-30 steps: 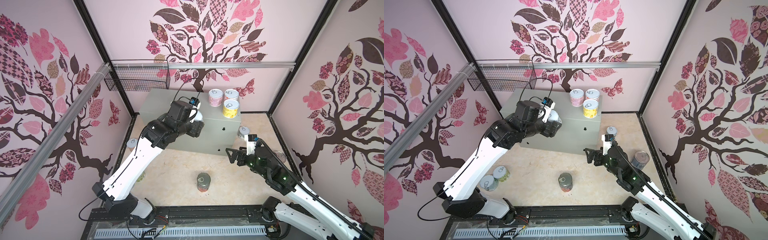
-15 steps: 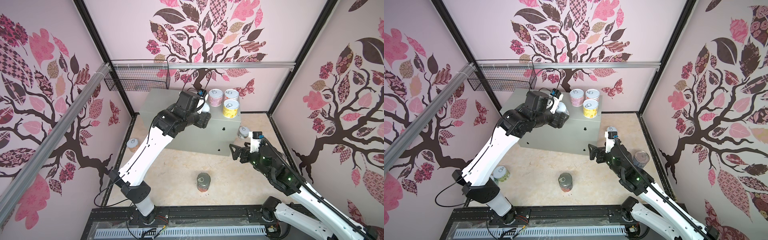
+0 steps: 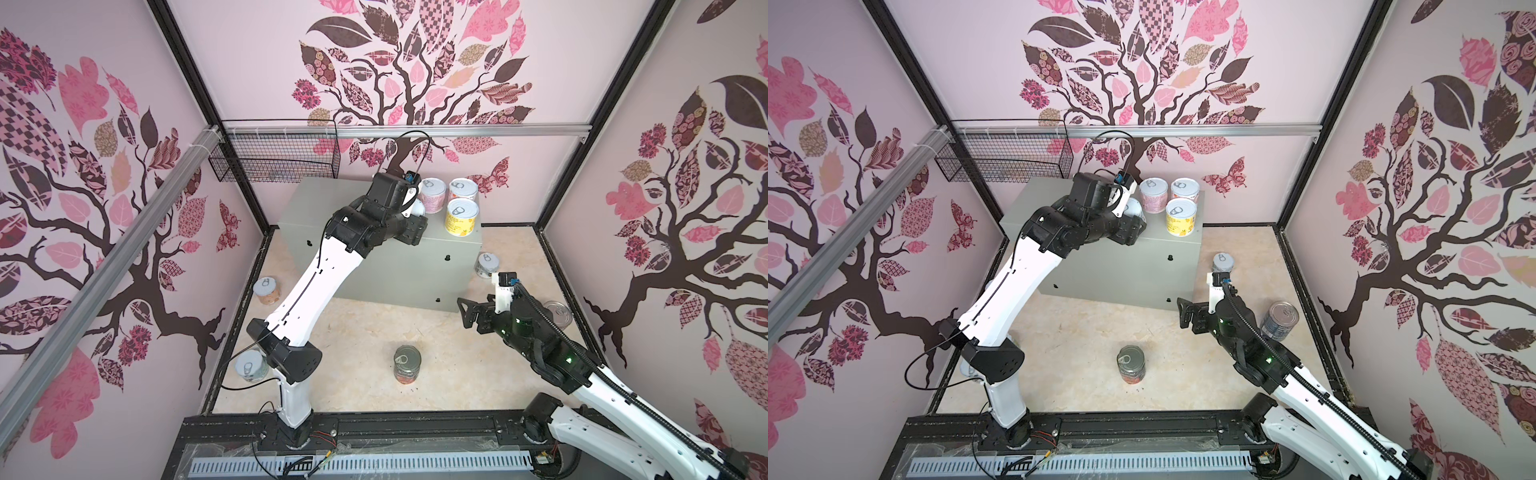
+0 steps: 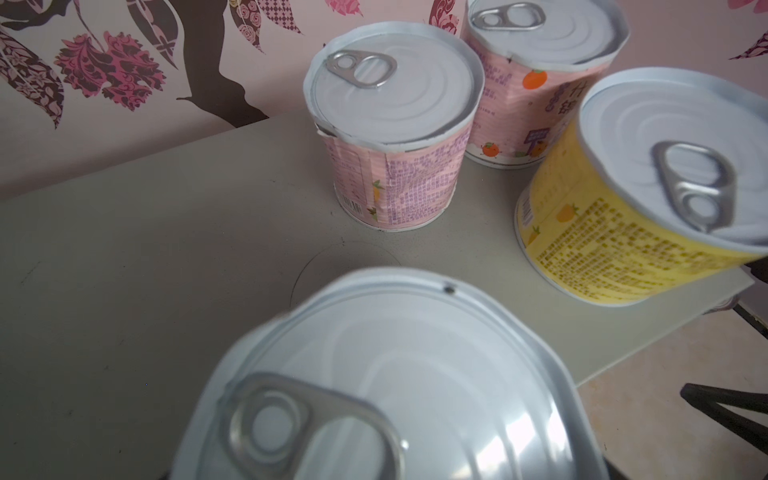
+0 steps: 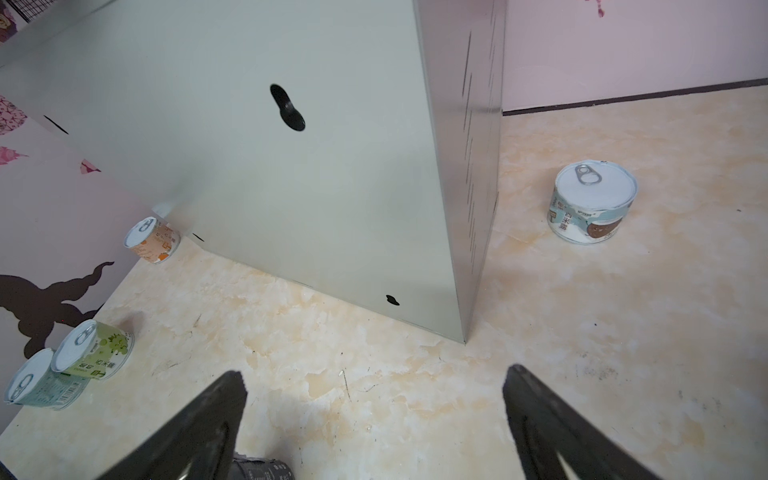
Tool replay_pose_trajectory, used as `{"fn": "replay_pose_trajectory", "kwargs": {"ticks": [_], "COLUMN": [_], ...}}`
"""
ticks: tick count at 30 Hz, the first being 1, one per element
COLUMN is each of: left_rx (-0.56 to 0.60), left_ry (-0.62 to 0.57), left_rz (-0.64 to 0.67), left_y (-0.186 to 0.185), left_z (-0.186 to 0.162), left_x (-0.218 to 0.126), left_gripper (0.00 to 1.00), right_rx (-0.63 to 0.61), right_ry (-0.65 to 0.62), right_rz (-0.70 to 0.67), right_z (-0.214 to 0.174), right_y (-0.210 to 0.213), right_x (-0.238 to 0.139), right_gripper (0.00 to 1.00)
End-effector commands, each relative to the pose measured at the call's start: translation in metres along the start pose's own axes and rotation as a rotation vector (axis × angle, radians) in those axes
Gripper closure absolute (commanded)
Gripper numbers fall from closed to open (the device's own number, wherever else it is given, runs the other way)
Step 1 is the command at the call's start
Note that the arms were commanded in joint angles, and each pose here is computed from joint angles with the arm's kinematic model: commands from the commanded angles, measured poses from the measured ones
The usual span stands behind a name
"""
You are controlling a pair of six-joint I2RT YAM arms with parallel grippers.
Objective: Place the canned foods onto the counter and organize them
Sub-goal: 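Lower the light-blue can onto the cabinet top in front of the pink can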
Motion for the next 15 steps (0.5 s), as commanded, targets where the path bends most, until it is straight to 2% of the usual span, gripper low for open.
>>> {"fn": "replay_pose_trajectory", "kwargs": {"ticks": [1,8,15], "left_rx": [-0.02,-0.018,-0.002], "left_ry": [-0.108,-0.102,-0.089], "left_rz": [-0.012,-0.024,-0.037], "left_y": [0.001,-0.001,-0.004], "left_z": [0.029,0.03,0.028], "left_x": [-0.01,-0.002,0.003], "left_gripper": [0.49,0.43,0.26], "right_rx": [0.01,0.003,0.002], "right_ry": [-0.009,-0.005,-0.002], "right_rz": [0.014,0.015,0.019], "right_z": [0.001,-0.001,-0.001], "right_y": [0.003,0.003,0.003], "right_x": [0.0,0.003,0.003], "right_gripper": [0.0,0.0,0.0]}}
Point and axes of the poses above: each gripper's point midway between its finger pads, its own x axis out along the fingers, its own y axis along the line the jaws close on, z = x × y, the point moved 2 cm from there along -x, back along the fingers, and after that the axes turned 6 degrees about x, right-handed, at the moved point
